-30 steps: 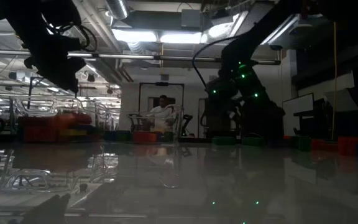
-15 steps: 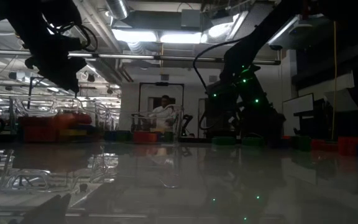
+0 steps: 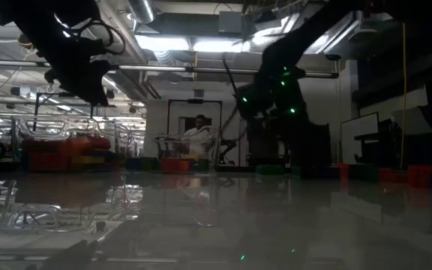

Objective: Sort blocks by size
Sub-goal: Put the large purple block into the left transparent bin, then put the large green game piece into the left transparent bin

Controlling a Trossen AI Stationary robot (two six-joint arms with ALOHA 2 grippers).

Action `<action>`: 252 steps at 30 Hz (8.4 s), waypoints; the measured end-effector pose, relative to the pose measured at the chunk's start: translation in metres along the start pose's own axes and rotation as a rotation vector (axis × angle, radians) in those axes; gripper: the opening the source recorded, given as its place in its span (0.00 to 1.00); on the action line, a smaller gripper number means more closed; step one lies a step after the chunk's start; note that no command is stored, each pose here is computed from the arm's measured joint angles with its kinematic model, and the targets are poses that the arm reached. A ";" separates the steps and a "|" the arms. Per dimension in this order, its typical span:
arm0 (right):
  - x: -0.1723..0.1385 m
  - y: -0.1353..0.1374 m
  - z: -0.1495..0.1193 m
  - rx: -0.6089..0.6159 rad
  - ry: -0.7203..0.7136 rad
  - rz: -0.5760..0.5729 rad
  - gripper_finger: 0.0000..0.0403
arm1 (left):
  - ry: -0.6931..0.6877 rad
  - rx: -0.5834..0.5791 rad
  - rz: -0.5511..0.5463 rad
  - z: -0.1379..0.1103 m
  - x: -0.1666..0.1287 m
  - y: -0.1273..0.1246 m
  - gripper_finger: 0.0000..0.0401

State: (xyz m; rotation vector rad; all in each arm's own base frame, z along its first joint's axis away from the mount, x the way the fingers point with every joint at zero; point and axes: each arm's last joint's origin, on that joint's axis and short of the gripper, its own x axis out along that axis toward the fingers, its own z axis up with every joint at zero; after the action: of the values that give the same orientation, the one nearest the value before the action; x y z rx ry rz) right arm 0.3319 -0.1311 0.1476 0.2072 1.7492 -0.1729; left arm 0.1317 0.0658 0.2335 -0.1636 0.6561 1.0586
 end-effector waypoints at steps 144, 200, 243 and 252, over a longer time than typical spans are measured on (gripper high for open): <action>-0.033 -0.114 0.057 -0.269 -0.139 -0.260 0.51 | 0.116 -0.106 0.102 -0.005 0.010 0.023 0.42; -0.014 -0.092 0.049 -0.208 -0.126 0.073 0.22 | 0.116 -0.106 0.101 -0.005 0.010 0.023 0.42; -0.021 0.106 0.084 -0.517 -0.232 -0.201 0.23 | 0.127 0.085 -0.443 -0.012 -0.018 -0.025 0.42; -0.024 0.019 0.091 -0.311 -0.269 -0.207 0.23 | 0.128 0.093 -0.466 -0.014 -0.021 -0.028 0.42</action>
State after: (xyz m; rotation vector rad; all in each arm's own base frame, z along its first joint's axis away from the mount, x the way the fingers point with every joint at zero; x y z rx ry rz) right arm 0.4280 -0.1343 0.1537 -0.2163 1.5031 -0.0723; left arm 0.1427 0.0298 0.2293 -0.2903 0.7370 0.5716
